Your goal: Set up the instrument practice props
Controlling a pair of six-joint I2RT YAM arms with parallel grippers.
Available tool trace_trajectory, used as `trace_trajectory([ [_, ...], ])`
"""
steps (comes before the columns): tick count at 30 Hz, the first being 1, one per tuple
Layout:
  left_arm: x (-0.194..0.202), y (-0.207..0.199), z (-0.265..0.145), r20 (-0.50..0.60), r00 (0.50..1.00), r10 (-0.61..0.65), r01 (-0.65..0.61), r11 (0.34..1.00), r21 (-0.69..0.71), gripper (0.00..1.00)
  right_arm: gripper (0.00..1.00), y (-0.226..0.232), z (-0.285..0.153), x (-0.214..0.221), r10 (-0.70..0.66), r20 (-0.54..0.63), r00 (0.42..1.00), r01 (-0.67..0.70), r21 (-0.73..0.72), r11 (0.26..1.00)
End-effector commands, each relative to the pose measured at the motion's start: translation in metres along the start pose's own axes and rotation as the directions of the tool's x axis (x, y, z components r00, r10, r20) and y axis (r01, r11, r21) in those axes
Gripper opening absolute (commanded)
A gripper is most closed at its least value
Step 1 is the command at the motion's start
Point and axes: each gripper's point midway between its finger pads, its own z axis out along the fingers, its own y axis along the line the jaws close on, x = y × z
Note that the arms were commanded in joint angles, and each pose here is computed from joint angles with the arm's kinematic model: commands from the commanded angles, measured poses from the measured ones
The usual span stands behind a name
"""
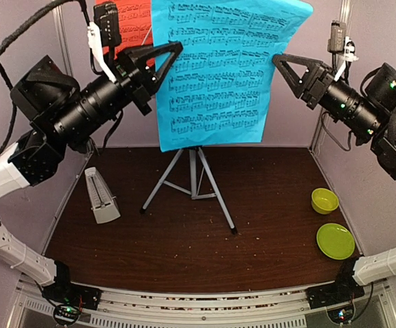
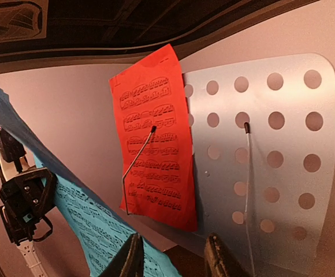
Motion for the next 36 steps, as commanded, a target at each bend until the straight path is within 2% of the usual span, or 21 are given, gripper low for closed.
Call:
trace_trajectory([
  [1, -0.012, 0.043, 0.004, -0.047, 0.995, 0.089, -0.095, 0.983, -0.158, 0.0, 0.38, -0.036, 0.003, -0.029, -0.051, 0.043, 0.998, 0.04, 0.216, 0.976],
  [8, -0.037, 0.082, 0.006, -0.059, 0.988, 0.145, -0.156, 0.947, -0.281, 0.0, 0.38, -0.056, 0.017, -0.018, -0.061, -0.016, 0.998, 0.063, 0.317, 0.946],
  [16, -0.048, 0.095, 0.012, -0.067, 0.978, 0.2, -0.211, 0.926, -0.312, 0.0, 0.4, -0.064, 0.05, 0.011, -0.027, -0.114, 0.993, 0.063, 0.324, 0.944],
  [26, -0.054, 0.107, 0.014, -0.048, 0.979, 0.199, -0.203, 0.913, -0.354, 0.0, 0.42, -0.07, 0.083, 0.015, -0.013, -0.11, 0.994, 0.049, 0.332, 0.942],
  [33, -0.06, 0.12, 0.014, -0.025, 0.982, 0.188, -0.181, 0.89, -0.419, 0.0, 0.34, -0.079, 0.092, 0.014, -0.03, -0.096, 0.995, 0.064, 0.372, 0.926],
  [36, -0.062, 0.126, 0.014, -0.017, 0.984, 0.175, -0.164, 0.877, -0.451, 0.0, 0.27, -0.08, 0.096, 0.014, -0.038, -0.098, 0.994, 0.072, 0.374, 0.925],
])
